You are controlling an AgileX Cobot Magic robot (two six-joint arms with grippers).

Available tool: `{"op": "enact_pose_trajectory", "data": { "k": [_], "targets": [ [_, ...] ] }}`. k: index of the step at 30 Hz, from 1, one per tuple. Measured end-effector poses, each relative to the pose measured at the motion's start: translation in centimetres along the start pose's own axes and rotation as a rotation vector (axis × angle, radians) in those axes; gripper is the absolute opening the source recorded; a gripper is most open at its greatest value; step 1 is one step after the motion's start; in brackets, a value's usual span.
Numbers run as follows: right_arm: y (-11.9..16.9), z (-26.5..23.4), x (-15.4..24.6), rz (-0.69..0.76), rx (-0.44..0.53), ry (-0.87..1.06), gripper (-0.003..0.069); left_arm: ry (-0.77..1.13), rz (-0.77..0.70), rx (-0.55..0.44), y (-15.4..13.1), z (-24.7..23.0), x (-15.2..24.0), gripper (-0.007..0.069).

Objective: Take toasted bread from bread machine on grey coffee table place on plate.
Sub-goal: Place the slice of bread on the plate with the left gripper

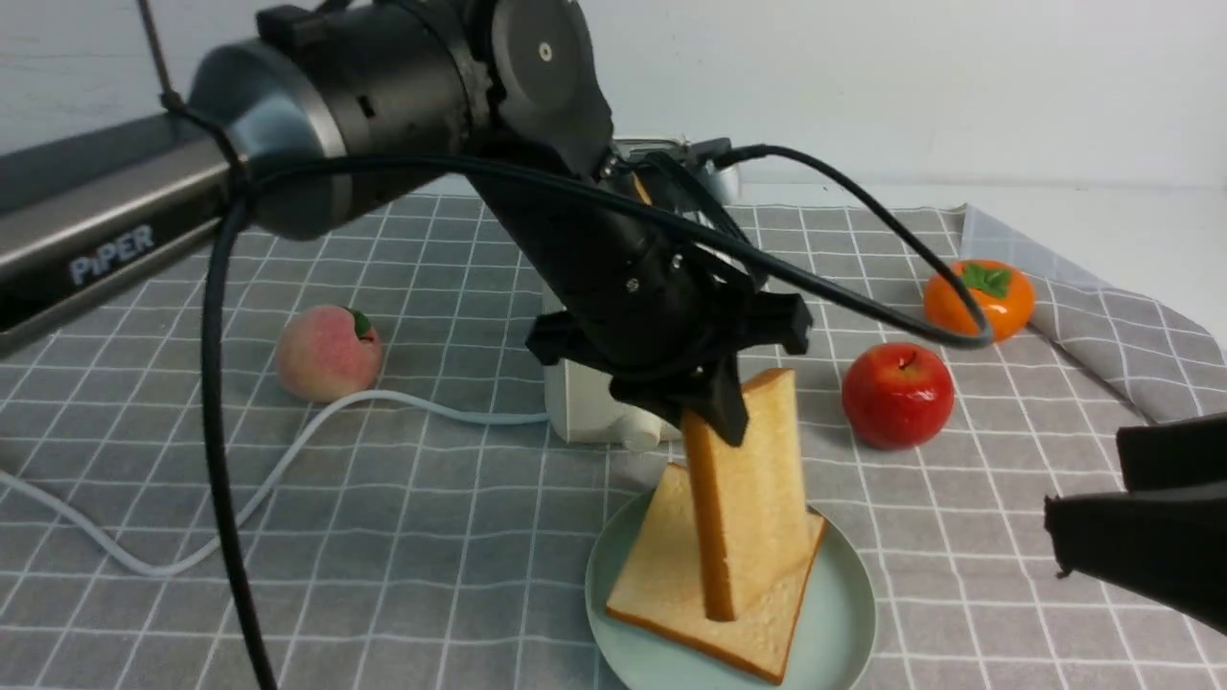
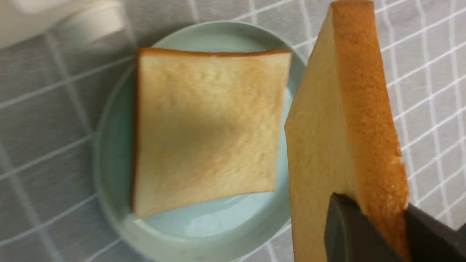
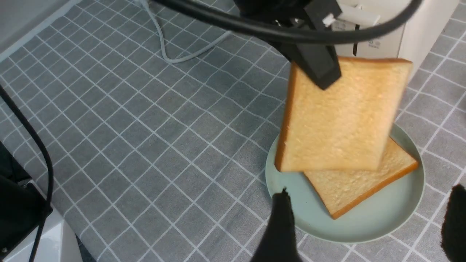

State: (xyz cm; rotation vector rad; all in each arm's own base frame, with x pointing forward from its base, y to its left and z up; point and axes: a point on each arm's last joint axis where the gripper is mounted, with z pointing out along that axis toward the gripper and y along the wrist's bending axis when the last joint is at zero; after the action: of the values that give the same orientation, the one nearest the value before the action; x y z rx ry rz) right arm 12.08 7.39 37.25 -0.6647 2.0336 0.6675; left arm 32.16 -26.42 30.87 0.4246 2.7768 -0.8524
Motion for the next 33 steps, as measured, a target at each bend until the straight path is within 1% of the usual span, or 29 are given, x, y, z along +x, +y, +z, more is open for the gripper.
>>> {"op": "enact_pose_trajectory", "data": {
  "k": [1, 2, 3, 5, 9, 11, 12, 14, 15, 16, 17, 18, 19, 20, 22, 23, 24, 25, 26, 27, 28, 29, 30, 31, 32, 33],
  "targets": [
    [0.0, 0.0, 0.0, 0.000, 0.000, 0.000, 0.0549, -0.003, 0.000, 0.001, 0.0, 0.0, 0.0, 0.0074],
    [0.0, 0.0, 0.0, 0.000, 0.000, 0.000, 0.0549, -0.004, -0.005, 0.033, -0.1, 0.6, -0.2, 0.0074],
    [0.0, 0.0, 0.0, 0.000, 0.000, 0.000, 0.0549, -0.006, -0.011, 0.045, 0.0, 1.1, -0.4, 0.0074],
    [0.0, 0.0, 0.0, 0.000, 0.000, 0.000, 0.0549, -0.004, -0.019, 0.043, 0.3, 1.8, -0.6, 0.0074],
    [0.0, 0.0, 0.0, 0.000, 0.000, 0.000, 0.0549, 0.029, -0.021, -0.001, 1.4, 3.8, -0.7, 0.0074],
    [0.0, 0.0, 0.0, -0.002, 0.002, 0.002, 0.0549, 0.039, -0.027, -0.015, 1.8, 4.2, -0.7, 0.0081],
    [0.0, 0.0, 0.0, -0.005, 0.004, 0.005, 0.0549, 0.041, -0.035, -0.029, 1.9, 4.4, -0.7, 0.0097],
    [-0.1, 0.0, 0.1, -0.009, 0.009, 0.008, 0.0549, 0.038, -0.043, -0.052, 2.2, 4.4, -0.8, 0.0153],
    [-0.1, 0.0, 0.1, -0.009, 0.009, 0.008, 0.0549, 0.037, -0.045, -0.057, 2.2, 4.4, -0.8, 0.0160],
    [-0.1, 0.0, 0.1, -0.010, 0.011, 0.009, 0.0549, 0.033, -0.048, -0.078, 2.4, 4.3, -0.8, 0.0225],
    [-0.1, 0.0, 0.1, -0.012, 0.013, 0.011, 0.0547, 0.030, -0.054, -0.089, 2.5, 4.3, -0.8, 0.0265],
    [-0.1, 0.0, 0.1, -0.012, 0.013, 0.011, 0.0547, 0.031, -0.053, -0.095, 2.5, 4.3, -0.8, 0.0285],
    [-0.1, 0.0, 0.1, -0.015, 0.016, 0.013, 0.0538, 0.034, -0.062, -0.118, 2.7, 4.2, -0.8, 0.0370],
    [-0.2, 0.0, 0.1, -0.018, 0.019, 0.015, 0.0526, 0.036, -0.062, -0.132, 2.7, 4.1, -0.8, 0.0423],
    [-0.2, 0.0, 0.1, -0.020, 0.022, 0.016, 0.0487, 0.061, -0.056, -0.163, 2.7, 3.5, -0.9, 0.0517],
    [-0.2, 0.0, 0.1, -0.020, 0.024, 0.013, 0.0461, 0.064, -0.053, -0.172, 2.5, 3.1, -1.0, 0.0540],
    [-0.3, 0.0, 0.1, -0.015, 0.029, 0.007, 0.0410, 0.075, -0.055, -0.211, 2.5, 2.4, -1.1, 0.0584],
    [-0.3, 0.0, 0.1, -0.014, 0.030, 0.006, 0.0400, 0.069, -0.054, -0.217, 2.4, 2.3, -1.2, 0.0584],
    [-0.4, 0.0, -0.1, 0.004, 0.042, -0.006, 0.0310, 0.045, -0.052, -0.265, 2.4, 1.3, -1.5, 0.0610],
    [-0.6, 0.0, -0.2, 0.022, 0.065, -0.019, 0.0244, 0.011, -0.047, -0.299, 2.2, 0.3, -1.8, 0.0615],
    [-0.6, 0.0, -0.2, 0.025, 0.070, -0.021, 0.0231, 0.003, -0.046, -0.306, 2.2, 0.1, -1.9, 0.0615],
    [-1.0, -0.1, -0.3, 0.052, 0.111, -0.038, 0.0130, -0.050, -0.039, -0.352, 2.1, -1.4, -2.1, 0.0608],
    [-1.4, -0.1, -0.4, 0.075, 0.149, -0.051, 0.0064, -0.087, -0.034, -0.381, 2.0, -2.8, -2.1, 0.0598],
    [-1.7, -0.2, -0.5, 0.094, 0.182, -0.061, 0.0027, -0.119, -0.029, -0.404, 1.8, -3.9, -2.0, 0.0580],
    [-1.9, -0.2, -0.5, 0.107, 0.207, -0.068, 0.0007, -0.140, -0.025, -0.404, 1.5, -4.8, -1.9, 0.0571],
    [-2.5, -0.4, -0.6, 0.152, 0.277, -0.089, -0.0016, -0.214, -0.005, -0.426, 0.8, -7.8, -1.3, 0.0514]
  ]
}}
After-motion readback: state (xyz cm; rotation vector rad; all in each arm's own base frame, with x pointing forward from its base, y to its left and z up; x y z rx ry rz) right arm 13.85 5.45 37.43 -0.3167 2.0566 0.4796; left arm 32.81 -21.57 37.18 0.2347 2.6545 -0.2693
